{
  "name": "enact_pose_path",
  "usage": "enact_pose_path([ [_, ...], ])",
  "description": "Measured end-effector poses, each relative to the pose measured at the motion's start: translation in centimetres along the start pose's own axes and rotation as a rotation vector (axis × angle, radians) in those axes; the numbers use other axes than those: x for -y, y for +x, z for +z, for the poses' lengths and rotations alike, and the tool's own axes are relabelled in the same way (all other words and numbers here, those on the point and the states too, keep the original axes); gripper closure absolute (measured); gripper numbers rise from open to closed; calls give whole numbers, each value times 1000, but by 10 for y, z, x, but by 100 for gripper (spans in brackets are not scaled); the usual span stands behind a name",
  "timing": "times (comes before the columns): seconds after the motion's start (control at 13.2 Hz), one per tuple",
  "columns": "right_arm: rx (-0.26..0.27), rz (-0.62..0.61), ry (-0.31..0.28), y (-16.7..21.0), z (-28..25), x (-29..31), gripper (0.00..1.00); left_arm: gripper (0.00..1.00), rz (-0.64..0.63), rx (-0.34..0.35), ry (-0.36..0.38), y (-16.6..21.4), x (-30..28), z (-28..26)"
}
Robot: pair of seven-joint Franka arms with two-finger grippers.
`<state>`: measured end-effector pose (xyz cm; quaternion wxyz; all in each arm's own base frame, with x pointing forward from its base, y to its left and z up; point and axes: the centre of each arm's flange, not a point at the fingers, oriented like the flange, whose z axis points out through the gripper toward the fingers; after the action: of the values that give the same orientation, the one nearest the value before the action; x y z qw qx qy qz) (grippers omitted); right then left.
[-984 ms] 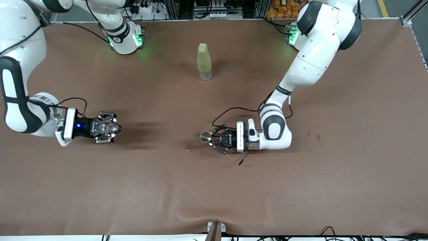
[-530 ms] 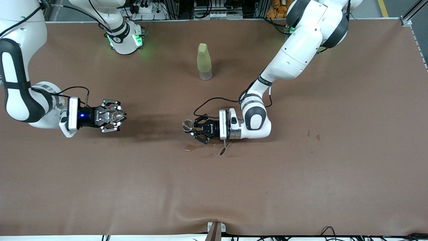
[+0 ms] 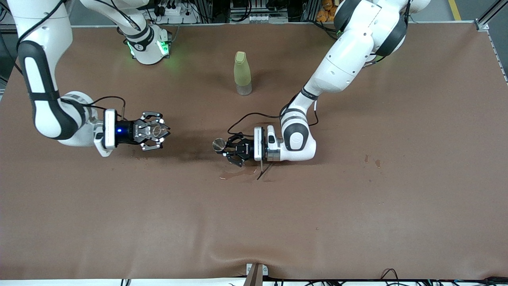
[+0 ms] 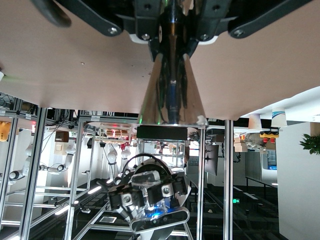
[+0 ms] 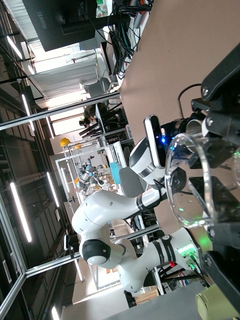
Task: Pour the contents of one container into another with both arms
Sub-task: 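Bring the glass above the jigger with the right gripper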
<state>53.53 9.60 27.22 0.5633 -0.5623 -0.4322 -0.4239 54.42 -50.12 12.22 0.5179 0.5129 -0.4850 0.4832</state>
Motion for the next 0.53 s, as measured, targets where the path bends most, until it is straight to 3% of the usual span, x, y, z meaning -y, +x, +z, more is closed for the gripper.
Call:
enact_pose_path([
  [0.53,-31,31,-72,-35,84,25,83,79,15,-16,21,-3,-5,7],
])
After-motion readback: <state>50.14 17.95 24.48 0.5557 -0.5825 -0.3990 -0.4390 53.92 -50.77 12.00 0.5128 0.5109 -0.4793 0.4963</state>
